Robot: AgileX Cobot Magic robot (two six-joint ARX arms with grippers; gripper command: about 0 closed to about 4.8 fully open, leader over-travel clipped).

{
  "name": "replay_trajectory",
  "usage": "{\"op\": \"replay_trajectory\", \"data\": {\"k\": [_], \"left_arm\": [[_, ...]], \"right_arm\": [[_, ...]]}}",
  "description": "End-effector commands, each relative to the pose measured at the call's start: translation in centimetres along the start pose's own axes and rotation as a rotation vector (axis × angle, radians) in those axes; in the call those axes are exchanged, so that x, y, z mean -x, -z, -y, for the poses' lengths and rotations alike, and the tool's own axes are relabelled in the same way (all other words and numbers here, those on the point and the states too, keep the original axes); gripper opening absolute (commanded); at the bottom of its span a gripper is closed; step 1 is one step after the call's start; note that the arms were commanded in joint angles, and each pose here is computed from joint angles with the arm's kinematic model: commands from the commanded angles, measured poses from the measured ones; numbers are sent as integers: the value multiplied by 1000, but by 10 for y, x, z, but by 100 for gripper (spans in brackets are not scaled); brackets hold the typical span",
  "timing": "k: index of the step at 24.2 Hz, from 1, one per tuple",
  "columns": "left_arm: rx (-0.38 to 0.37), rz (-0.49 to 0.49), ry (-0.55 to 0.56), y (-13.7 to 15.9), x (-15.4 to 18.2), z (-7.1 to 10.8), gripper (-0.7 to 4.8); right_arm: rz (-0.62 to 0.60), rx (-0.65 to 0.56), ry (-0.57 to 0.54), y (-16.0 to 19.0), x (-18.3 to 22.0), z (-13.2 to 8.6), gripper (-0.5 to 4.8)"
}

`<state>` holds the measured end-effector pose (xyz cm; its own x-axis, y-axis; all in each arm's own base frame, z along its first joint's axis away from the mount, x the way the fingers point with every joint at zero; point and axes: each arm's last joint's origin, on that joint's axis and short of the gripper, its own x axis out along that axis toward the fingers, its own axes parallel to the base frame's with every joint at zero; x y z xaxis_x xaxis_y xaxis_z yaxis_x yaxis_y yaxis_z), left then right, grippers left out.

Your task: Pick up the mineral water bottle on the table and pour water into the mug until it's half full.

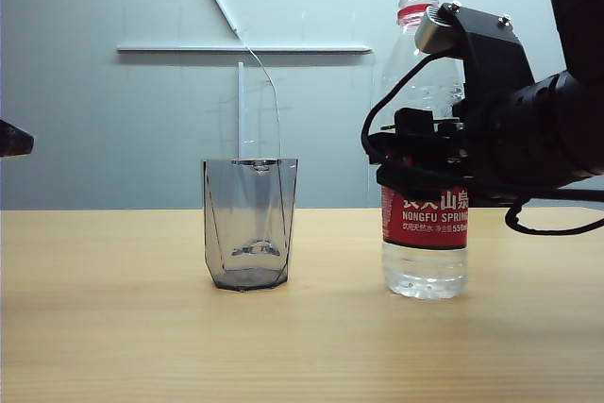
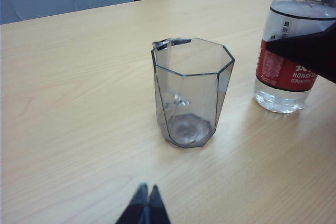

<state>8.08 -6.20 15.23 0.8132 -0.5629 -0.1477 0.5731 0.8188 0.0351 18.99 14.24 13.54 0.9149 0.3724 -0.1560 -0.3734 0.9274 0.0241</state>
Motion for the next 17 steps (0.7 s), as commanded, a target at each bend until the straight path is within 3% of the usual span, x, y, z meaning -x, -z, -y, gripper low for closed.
{"op": "replay_trajectory", "data": {"k": [1,5,7,11,17], "left_arm": [[4,14,0,-2,0,0,-2],[4,14,0,-2,0,0,-2],[5,14,-1,-2,0,0,-2],[5,14,-3,-2,0,0,-2],[5,13,-7,-2,0,-1,-2]], "right_arm": [[48,72,-5,-7,0,-2,226],[65,223,-12,-20,-1,-7,226],[16,364,-16,-35,-8,-11,226],[-55,525,-28,-51,-20,-17,226],[-148,685,19,-71,-32,-21,226]]}}
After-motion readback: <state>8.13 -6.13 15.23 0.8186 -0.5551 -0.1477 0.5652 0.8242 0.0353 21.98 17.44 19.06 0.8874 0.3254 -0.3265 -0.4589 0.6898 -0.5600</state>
